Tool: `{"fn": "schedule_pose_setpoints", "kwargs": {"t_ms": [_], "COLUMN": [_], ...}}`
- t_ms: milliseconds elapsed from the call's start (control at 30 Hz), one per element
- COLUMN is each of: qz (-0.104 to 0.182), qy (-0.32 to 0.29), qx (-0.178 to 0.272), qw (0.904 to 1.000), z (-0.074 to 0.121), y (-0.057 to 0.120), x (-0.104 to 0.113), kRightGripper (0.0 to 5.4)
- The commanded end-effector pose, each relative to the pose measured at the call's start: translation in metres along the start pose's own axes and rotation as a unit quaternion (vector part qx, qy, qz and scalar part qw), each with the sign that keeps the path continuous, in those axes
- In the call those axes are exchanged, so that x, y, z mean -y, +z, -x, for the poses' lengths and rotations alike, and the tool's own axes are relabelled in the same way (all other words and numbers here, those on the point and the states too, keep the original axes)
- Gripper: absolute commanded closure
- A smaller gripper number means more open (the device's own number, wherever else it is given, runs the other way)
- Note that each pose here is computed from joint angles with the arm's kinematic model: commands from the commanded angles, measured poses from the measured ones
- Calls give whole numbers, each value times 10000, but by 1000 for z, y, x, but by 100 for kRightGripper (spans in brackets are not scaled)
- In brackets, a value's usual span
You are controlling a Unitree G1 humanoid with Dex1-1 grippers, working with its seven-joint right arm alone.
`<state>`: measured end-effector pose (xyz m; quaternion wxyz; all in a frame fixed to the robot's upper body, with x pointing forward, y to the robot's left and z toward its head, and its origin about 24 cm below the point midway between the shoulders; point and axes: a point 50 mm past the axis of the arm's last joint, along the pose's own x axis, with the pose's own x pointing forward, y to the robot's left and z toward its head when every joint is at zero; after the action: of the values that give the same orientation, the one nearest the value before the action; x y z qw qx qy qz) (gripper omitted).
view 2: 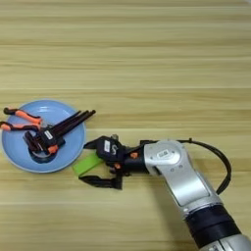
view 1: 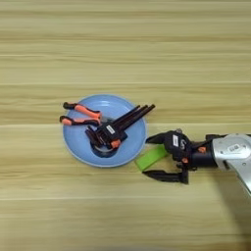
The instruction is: Move the objects on the table
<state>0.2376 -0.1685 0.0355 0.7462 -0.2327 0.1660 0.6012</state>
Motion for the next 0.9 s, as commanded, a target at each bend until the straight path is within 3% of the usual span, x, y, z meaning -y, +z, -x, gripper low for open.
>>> {"fn": "schedule_pose_setpoints", "kwargs": {"t_ms": [33, 800, 900], "qz": [304, 323, 339], "qy": [-319, -281, -272], "qx": [-130, -512, -518], "qw": [9989, 9978, 9977], "z": [11, 21, 24], "y": [9, 6, 7], "x": [15, 20, 21], "kRightGripper": [179, 394, 398]}}
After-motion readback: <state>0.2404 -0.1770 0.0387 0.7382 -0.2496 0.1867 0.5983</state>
